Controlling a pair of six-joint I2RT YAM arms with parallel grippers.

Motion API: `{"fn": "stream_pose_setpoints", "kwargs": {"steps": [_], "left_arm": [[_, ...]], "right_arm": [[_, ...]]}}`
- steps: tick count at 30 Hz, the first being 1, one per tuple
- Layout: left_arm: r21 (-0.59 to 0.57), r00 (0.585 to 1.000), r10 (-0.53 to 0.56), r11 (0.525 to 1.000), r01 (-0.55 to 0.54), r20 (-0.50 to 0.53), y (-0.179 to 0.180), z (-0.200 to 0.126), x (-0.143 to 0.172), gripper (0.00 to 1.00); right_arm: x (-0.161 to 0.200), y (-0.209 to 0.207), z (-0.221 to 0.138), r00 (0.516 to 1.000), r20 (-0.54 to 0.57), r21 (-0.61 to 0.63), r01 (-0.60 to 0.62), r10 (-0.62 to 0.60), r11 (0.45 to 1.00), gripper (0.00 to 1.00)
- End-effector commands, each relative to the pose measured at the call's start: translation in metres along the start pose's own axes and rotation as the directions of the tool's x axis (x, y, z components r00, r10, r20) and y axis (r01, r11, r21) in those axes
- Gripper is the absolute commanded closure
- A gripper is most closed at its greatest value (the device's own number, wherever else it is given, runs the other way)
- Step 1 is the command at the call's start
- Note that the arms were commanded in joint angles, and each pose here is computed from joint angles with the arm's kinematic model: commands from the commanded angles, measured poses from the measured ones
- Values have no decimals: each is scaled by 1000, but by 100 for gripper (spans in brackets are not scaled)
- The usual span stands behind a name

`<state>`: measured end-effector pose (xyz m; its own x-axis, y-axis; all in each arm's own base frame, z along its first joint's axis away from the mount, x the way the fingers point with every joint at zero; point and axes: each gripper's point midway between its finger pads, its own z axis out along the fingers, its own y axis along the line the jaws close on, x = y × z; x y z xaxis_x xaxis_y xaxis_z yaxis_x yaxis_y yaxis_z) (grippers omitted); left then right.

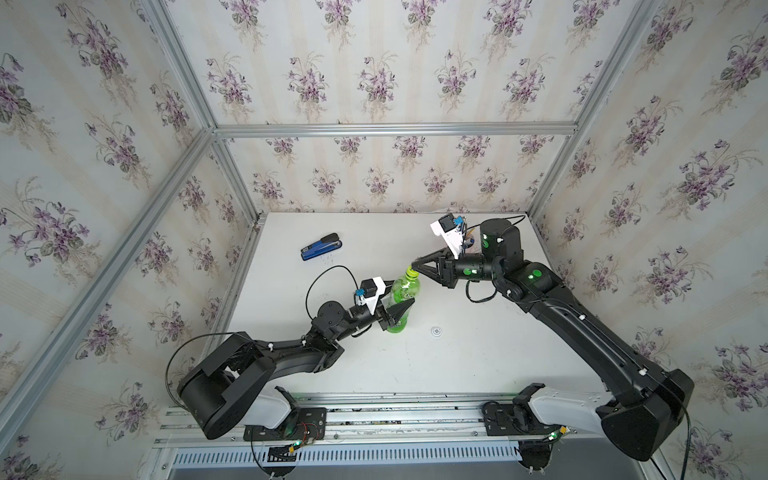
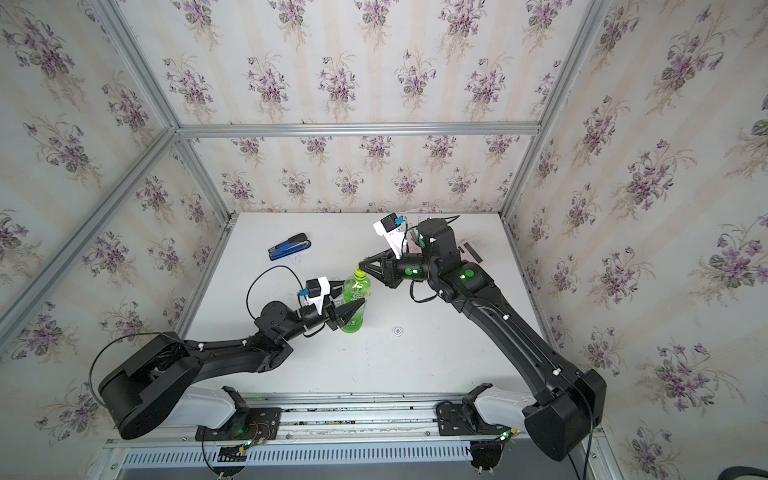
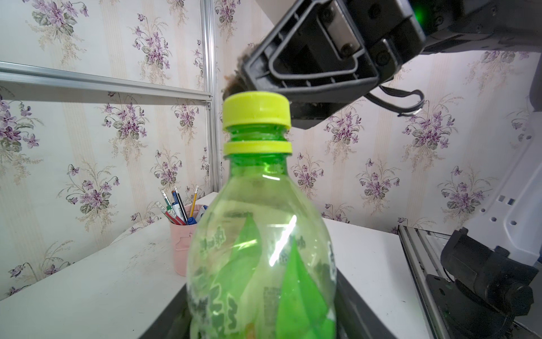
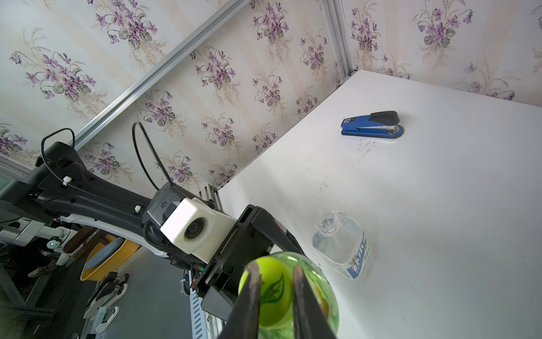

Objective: Screw on the bottle caps
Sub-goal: Screw the bottle cap onto the plastic bottle.

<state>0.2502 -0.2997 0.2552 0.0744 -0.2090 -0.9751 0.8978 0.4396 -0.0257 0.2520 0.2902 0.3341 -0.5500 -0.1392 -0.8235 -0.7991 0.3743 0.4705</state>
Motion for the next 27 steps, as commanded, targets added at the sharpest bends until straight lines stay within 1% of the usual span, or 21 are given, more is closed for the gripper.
{"fn": "stream_pose_setpoints", "kwargs": {"steps": [1, 5, 13, 19, 27], "left_arm": [[-15, 999, 9, 1000, -8, 40, 3, 2, -12, 39], [-9, 999, 11, 1000, -10, 41, 3, 4, -13, 39], [1, 1000, 19, 1000, -19, 18, 1, 5, -8, 39], [-28, 1000, 10, 1000, -10, 8, 6, 6, -6, 39], [-26, 1000, 12, 1000, -11, 3, 6, 8, -6, 39]], "right_arm": [[8, 4, -1, 999, -32, -18, -31, 30, 999, 79], [10, 3, -2, 999, -36, -11, -40, 40, 999, 79], [15, -7, -3, 997, -49, 52, -50, 53, 997, 77], [16, -2, -5, 997, -58, 36, -56, 58, 998, 77], [17, 4, -9, 996, -58, 23, -63, 64, 998, 77]]}}
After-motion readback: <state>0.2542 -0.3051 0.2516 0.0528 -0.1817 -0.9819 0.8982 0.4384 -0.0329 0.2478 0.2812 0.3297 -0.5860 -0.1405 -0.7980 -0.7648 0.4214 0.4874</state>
